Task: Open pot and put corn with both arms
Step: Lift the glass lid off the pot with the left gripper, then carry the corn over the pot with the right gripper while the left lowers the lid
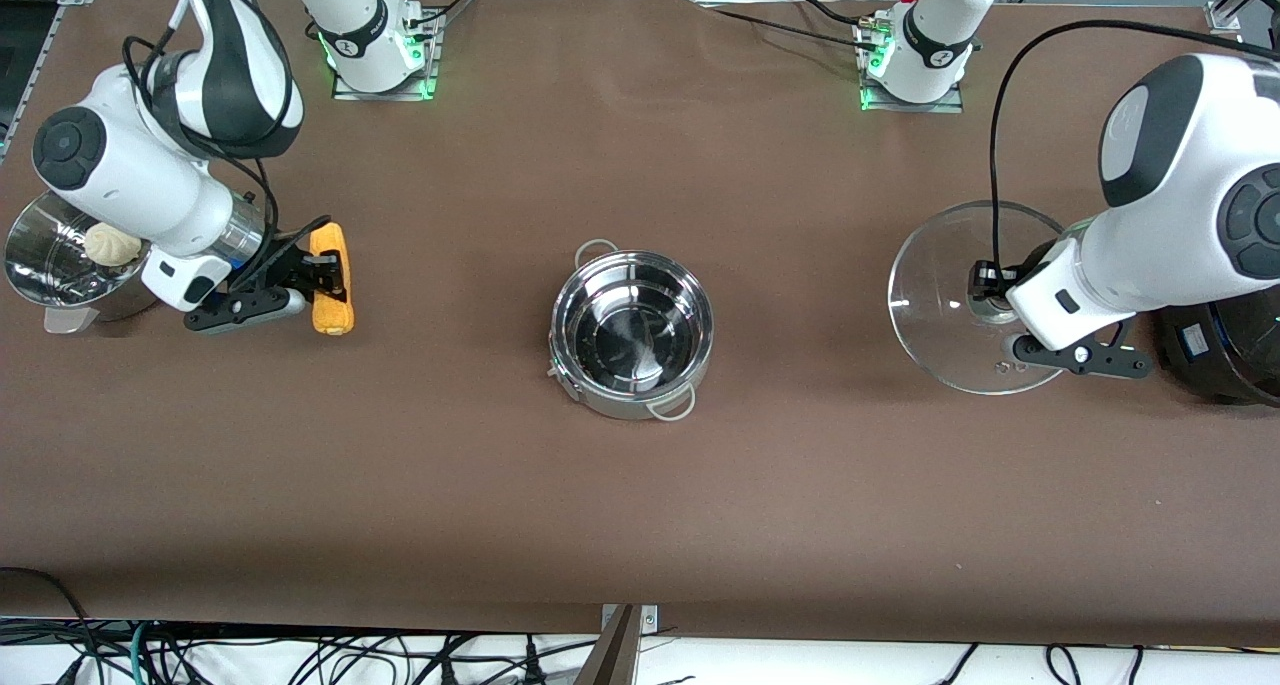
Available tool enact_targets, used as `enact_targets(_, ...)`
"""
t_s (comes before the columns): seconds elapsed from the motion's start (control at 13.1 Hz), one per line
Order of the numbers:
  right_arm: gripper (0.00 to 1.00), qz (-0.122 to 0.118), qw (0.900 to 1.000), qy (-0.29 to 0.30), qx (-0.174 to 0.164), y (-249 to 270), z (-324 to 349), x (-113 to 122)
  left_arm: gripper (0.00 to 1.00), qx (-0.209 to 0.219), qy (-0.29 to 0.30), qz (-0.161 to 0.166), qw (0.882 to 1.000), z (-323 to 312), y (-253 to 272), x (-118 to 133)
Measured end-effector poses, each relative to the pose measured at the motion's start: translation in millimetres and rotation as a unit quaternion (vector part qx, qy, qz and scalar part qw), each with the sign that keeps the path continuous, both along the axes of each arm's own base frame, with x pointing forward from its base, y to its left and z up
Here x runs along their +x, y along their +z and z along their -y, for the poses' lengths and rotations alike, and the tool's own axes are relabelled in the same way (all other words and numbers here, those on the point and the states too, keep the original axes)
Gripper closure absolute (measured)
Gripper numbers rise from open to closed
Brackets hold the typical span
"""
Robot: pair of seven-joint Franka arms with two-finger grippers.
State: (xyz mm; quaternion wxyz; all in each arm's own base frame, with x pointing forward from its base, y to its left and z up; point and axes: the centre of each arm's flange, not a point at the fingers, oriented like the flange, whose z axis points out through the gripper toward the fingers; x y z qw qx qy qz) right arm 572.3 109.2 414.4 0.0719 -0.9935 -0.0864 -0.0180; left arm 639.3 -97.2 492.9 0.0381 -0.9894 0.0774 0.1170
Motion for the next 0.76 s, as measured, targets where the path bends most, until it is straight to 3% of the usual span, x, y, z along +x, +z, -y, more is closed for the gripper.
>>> enact_targets(0.38, 0.73, -0.001, 0.998, -0.068, -0.014, 15.3, -113.1, -18.8, 0.5, -0.015, -0.058, 0.033, 0.998, -36.8, -85.2, 0.7)
enact_targets(0.76, 0.73, 0.005, 0.989, -0.136, -0.06, 26.8, -263.6, -40.5, 0.5, -0.037, -0.135, 0.026, 0.99, -68.5, -154.5, -16.1)
